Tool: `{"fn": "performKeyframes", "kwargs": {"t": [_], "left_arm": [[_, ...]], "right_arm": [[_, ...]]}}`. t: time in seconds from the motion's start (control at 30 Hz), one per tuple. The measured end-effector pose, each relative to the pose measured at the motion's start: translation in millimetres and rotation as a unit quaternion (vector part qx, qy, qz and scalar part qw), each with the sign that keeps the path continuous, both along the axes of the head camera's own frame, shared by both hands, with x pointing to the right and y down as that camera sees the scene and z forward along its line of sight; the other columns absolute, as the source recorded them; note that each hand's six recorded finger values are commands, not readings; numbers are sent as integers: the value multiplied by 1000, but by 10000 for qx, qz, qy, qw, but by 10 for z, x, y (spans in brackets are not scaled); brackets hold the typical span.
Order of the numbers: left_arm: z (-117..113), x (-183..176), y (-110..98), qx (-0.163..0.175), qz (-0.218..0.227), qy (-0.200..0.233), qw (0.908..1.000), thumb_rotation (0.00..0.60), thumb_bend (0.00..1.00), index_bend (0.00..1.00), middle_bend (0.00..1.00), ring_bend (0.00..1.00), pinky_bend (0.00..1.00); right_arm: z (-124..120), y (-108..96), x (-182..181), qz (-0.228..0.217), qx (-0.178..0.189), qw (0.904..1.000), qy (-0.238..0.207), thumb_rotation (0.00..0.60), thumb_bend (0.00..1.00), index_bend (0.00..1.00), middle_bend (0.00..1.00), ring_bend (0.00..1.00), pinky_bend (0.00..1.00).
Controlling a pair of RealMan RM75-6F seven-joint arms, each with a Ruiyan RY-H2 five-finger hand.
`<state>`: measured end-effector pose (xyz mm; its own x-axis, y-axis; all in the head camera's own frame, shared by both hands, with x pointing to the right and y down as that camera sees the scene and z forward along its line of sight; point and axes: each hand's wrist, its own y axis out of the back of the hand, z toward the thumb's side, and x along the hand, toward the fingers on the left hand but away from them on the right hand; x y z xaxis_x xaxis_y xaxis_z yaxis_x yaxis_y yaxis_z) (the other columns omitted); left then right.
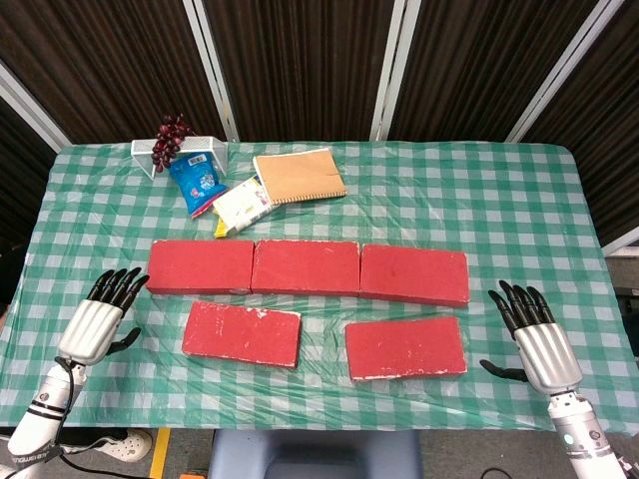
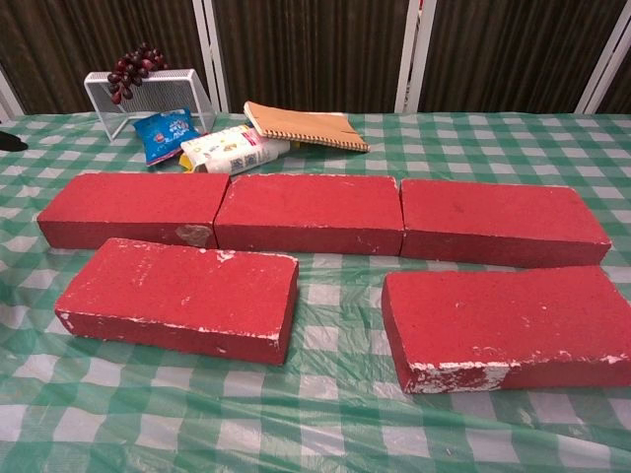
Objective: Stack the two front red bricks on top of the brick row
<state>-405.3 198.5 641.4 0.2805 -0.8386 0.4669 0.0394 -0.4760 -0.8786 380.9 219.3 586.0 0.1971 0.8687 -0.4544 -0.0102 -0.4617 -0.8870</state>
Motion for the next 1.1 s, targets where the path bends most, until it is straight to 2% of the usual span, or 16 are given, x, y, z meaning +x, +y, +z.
{"fn": "performKeyframes", "kwargs": {"t": [0.2,0.33,0.47,0.77,0.9,1.1], "left_arm": [[-39,96,55,4,196,156,9997,600,301,0,0,0,74],[-58,217,122,-196,315,502,9980,600,306,0,0,0,74],[-84,534,199,-574,778,1036,9899,600,314,0,0,0,72],[77,1164,308,-1510,1516,1426,9664,600,283,0,0,0,47],[174,1429,310,-1720,1727,1513,9580,600,280,0,0,0,42],[298,1623,236,-1838,1764,1505,9552,600,280,0,0,0,35]], "right_arm": [[-44,28,-14,-49,27,10000,-51,532,189,0,0,0,0],[-74,62,-33,-105,7,9999,-117,533,189,0,0,0,0],[-110,100,-51,-177,-33,9996,-209,532,189,0,0,0,0],[-183,139,-55,-256,-109,9986,-451,533,189,0,0,0,0],[-217,138,-35,-243,-122,9982,-536,532,189,0,0,0,0],[-255,129,-8,-220,-105,9979,-602,532,189,0,0,0,0]]}}
